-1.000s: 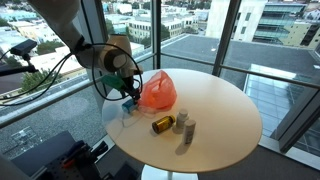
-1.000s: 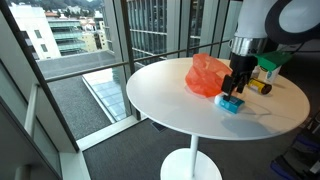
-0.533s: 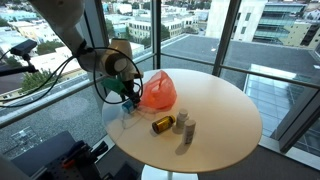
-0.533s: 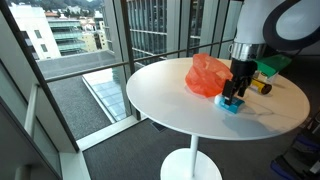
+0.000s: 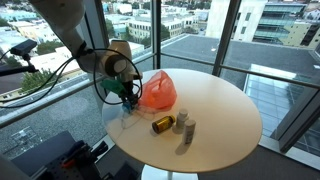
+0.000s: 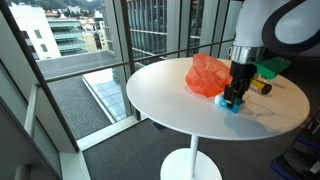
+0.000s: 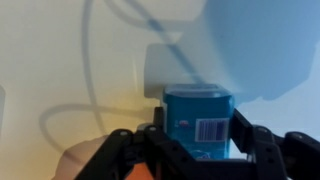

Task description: Put the blue box in the plastic

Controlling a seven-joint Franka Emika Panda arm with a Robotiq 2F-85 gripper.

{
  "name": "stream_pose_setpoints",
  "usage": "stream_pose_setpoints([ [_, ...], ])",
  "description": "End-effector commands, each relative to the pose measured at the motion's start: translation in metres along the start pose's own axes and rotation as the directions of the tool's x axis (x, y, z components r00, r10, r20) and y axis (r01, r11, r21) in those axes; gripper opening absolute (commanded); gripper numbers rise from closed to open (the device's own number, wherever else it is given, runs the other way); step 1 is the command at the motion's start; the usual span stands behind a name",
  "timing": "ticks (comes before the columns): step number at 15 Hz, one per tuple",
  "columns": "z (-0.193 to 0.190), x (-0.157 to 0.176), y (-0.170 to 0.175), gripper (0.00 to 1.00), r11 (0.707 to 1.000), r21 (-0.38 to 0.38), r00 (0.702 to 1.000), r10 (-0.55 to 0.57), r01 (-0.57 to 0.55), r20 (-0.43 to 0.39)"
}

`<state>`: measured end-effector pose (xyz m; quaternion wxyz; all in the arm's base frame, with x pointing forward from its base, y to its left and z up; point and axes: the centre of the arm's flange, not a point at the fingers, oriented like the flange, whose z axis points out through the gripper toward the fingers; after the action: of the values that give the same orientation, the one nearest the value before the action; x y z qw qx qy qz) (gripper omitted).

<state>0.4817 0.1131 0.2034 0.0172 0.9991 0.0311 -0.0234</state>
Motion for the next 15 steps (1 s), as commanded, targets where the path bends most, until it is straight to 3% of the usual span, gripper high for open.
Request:
stream_pose_setpoints([
  [1, -0.01, -0.002, -0.005, 0.39, 1.0, -0.002, 1.0, 0.001, -0.001, 0.004],
  [8, -0.046, -0.022, -0.02, 0.39, 1.0, 0.021, 0.998, -0.006, 0.005, 0.07],
  [15, -0.095, -0.004, -0.012, 0.39, 0.999, 0.018, 0.999, 0.042, -0.042, -0.018],
])
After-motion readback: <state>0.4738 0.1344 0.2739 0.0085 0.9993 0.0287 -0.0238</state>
